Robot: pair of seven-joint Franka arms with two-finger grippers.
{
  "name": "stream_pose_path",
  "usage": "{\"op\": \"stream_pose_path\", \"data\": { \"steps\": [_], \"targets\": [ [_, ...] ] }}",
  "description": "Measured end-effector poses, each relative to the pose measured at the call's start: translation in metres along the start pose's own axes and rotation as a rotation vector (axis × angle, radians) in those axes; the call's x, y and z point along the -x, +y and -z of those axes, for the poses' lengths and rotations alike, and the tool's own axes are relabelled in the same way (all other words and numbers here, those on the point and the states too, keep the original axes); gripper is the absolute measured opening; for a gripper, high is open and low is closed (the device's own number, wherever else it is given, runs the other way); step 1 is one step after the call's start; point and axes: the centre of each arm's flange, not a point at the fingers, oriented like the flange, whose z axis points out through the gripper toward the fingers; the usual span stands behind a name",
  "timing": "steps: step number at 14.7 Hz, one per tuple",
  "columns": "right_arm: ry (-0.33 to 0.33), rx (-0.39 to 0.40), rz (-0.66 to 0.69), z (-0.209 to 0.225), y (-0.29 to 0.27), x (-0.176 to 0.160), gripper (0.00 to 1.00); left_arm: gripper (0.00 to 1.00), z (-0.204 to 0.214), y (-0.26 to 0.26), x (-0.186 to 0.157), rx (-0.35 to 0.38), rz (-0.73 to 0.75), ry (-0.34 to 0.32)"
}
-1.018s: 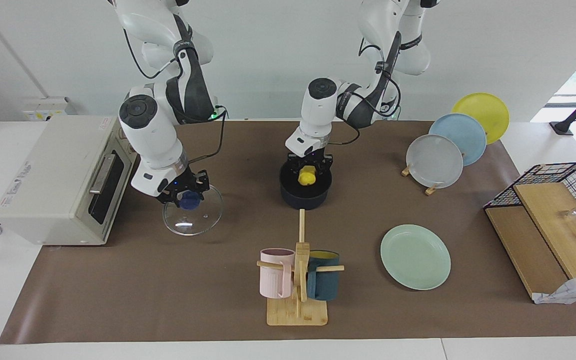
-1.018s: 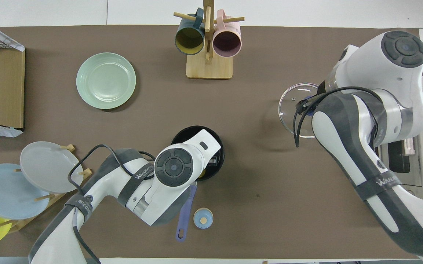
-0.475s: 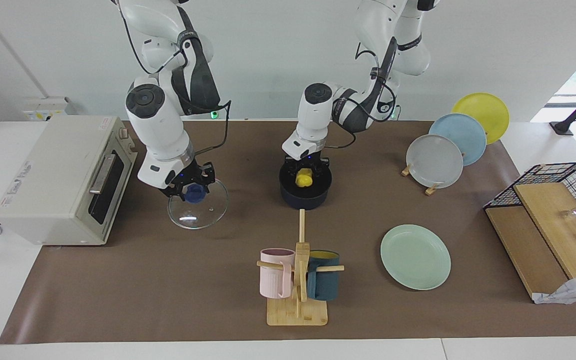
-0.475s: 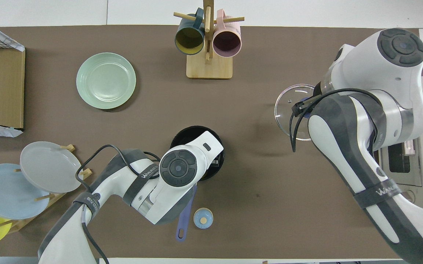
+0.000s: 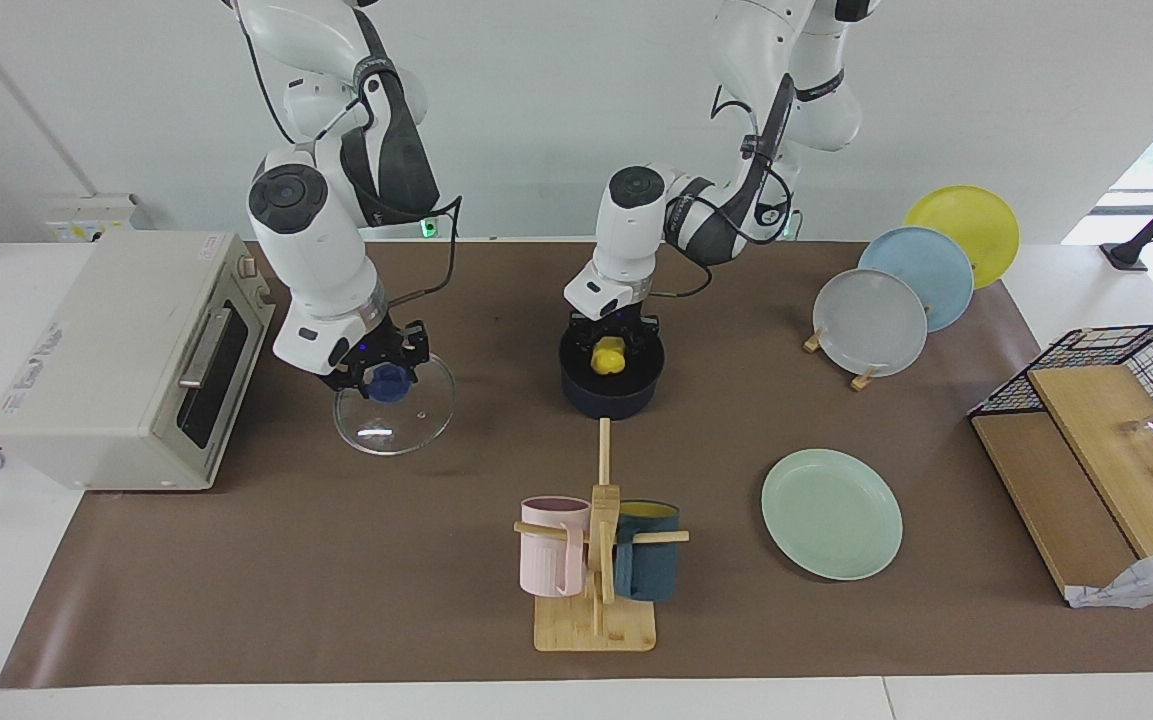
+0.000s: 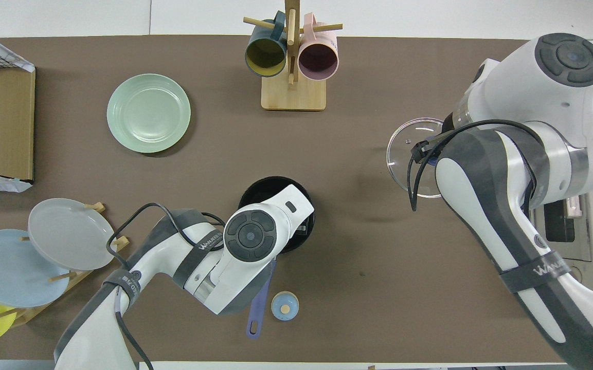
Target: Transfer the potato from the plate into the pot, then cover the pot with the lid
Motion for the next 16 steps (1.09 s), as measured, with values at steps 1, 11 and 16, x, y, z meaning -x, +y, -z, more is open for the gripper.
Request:
{"op": "stream_pose_path", "data": {
  "steps": [1, 11, 16],
  "targets": [
    [0.001, 0.000, 0.000, 0.003, 0.000, 0.000, 0.66, 0.80, 0.000, -0.001, 0.000, 0.000, -0.001, 0.000],
    [0.015, 0.003, -0.035, 0.029, -0.044, -0.008, 0.66, 1.00, 0.128, -0.053, -0.062, -0.036, 0.090, -0.025],
    [0.046, 0.002, -0.120, 0.046, -0.148, -0.013, 0.66, 1.00, 0.221, -0.120, -0.081, -0.033, 0.173, 0.004]
  ]
}}
